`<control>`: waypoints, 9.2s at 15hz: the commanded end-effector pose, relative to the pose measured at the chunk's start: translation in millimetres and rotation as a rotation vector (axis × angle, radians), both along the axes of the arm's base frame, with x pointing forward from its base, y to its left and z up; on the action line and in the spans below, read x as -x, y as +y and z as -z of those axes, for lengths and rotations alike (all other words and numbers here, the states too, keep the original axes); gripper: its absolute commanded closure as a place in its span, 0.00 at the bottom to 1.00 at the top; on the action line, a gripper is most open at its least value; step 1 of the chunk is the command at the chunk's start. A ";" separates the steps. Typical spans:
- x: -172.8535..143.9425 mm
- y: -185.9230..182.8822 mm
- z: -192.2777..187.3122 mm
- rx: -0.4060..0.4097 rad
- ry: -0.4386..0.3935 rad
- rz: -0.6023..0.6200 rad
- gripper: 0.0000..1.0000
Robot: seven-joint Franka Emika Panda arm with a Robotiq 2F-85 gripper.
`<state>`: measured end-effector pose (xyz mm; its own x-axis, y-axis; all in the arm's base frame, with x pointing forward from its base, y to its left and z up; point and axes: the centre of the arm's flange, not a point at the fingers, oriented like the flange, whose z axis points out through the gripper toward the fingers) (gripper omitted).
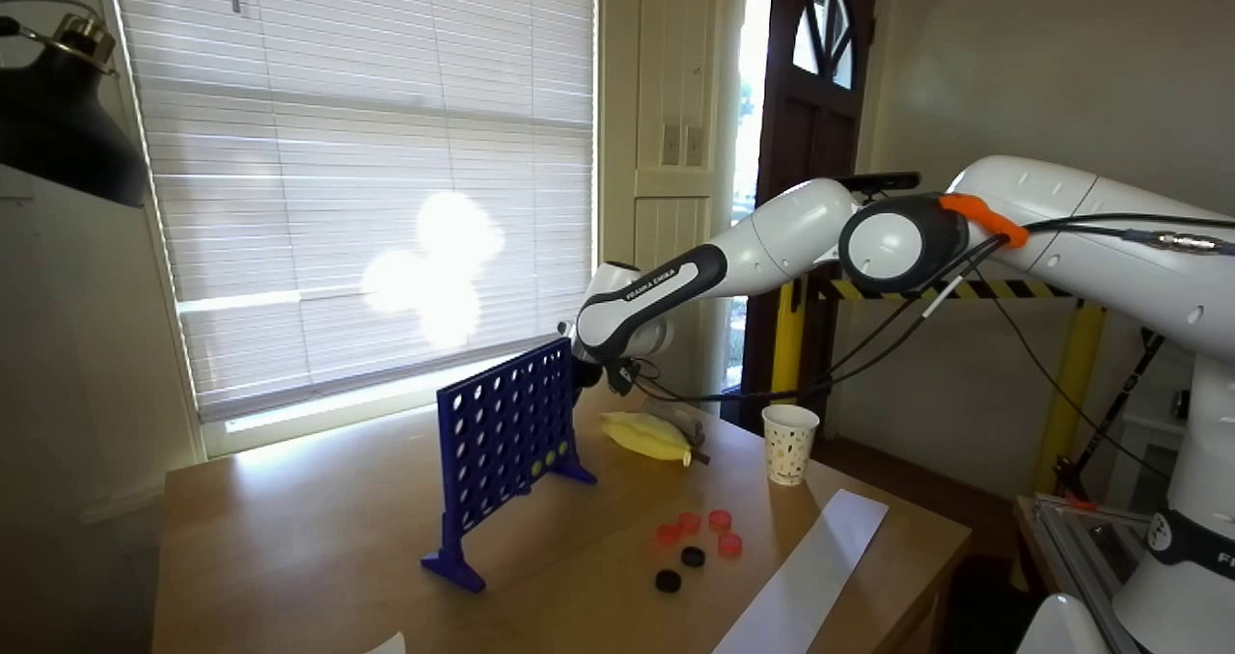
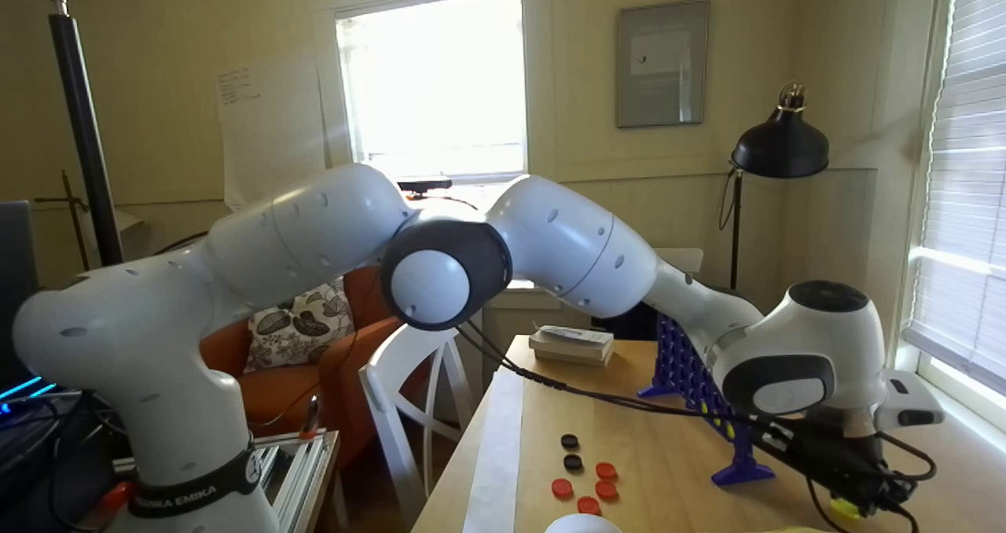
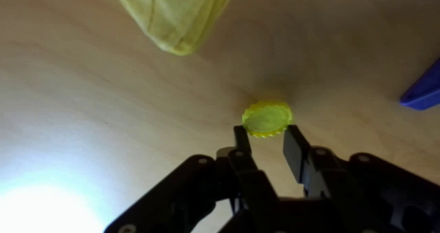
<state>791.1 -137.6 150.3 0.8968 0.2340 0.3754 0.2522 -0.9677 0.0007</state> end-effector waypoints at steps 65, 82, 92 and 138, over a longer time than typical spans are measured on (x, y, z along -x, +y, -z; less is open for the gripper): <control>161.1 187.3 7.1 -0.107 0.017 0.245 0.00; 163.1 190.7 16.3 -0.093 0.056 0.220 0.52; 161.5 189.6 14.2 -0.081 0.057 0.213 0.30; 203.3 190.0 -136.8 -0.295 -0.109 0.080 0.91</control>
<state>613.2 63.9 275.8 0.8801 0.0281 0.4740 0.1660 -0.9534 -0.2518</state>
